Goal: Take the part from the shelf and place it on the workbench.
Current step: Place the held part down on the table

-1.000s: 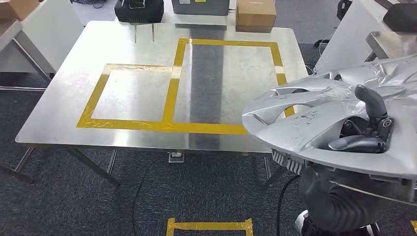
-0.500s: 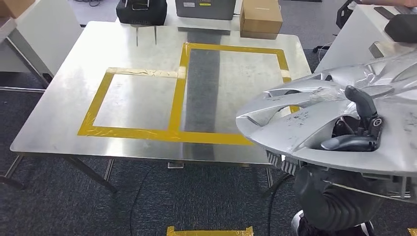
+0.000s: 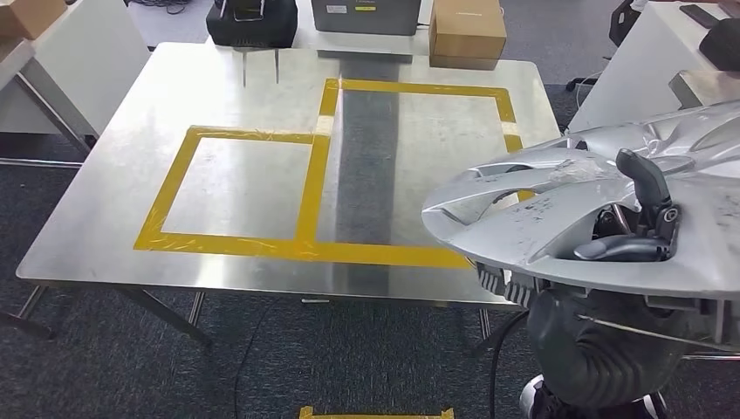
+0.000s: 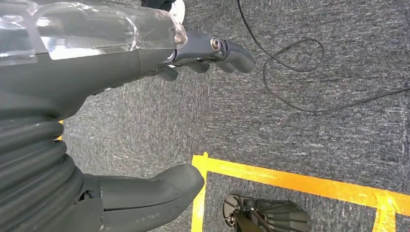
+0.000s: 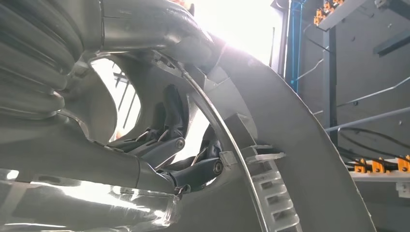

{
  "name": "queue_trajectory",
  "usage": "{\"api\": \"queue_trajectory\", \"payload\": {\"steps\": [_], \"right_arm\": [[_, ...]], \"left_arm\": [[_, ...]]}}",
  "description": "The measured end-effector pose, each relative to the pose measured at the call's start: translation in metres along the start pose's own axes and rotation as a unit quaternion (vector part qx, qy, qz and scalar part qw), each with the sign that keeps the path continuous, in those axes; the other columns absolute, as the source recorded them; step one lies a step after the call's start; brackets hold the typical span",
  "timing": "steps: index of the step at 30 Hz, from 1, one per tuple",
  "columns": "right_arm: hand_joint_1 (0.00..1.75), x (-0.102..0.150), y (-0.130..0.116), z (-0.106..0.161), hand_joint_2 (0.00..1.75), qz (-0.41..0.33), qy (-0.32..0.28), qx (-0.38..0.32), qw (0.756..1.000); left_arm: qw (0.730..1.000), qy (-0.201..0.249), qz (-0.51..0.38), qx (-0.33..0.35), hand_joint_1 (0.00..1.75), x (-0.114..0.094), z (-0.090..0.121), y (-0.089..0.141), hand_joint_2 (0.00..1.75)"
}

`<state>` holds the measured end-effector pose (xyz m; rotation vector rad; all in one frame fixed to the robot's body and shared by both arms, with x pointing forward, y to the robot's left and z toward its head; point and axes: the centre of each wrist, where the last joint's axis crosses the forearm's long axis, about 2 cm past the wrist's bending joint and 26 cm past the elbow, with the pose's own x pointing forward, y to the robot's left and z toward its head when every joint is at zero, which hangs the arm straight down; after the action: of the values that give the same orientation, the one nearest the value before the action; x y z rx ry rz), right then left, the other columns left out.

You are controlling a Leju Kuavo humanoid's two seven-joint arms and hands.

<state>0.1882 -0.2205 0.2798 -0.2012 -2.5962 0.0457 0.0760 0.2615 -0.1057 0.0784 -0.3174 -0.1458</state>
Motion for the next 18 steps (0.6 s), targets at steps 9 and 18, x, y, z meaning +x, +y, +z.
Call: {"api": "queue_trajectory", "payload": {"steps": [9, 18], "right_arm": [[1.75, -0.003, 0.002, -0.004, 1.75, -0.017, 0.009, 0.013, 1.0], [1.75, -0.011, 0.007, -0.013, 1.75, -0.045, 0.022, 0.026, 0.998]], "left_arm": [[1.0, 0.0, 0.0, -0.002, 0.0, 0.0, 0.0, -0.001, 1.75], [1.0, -0.001, 0.001, -0.007, 0.0, 0.001, 0.001, -0.005, 1.75]]}}
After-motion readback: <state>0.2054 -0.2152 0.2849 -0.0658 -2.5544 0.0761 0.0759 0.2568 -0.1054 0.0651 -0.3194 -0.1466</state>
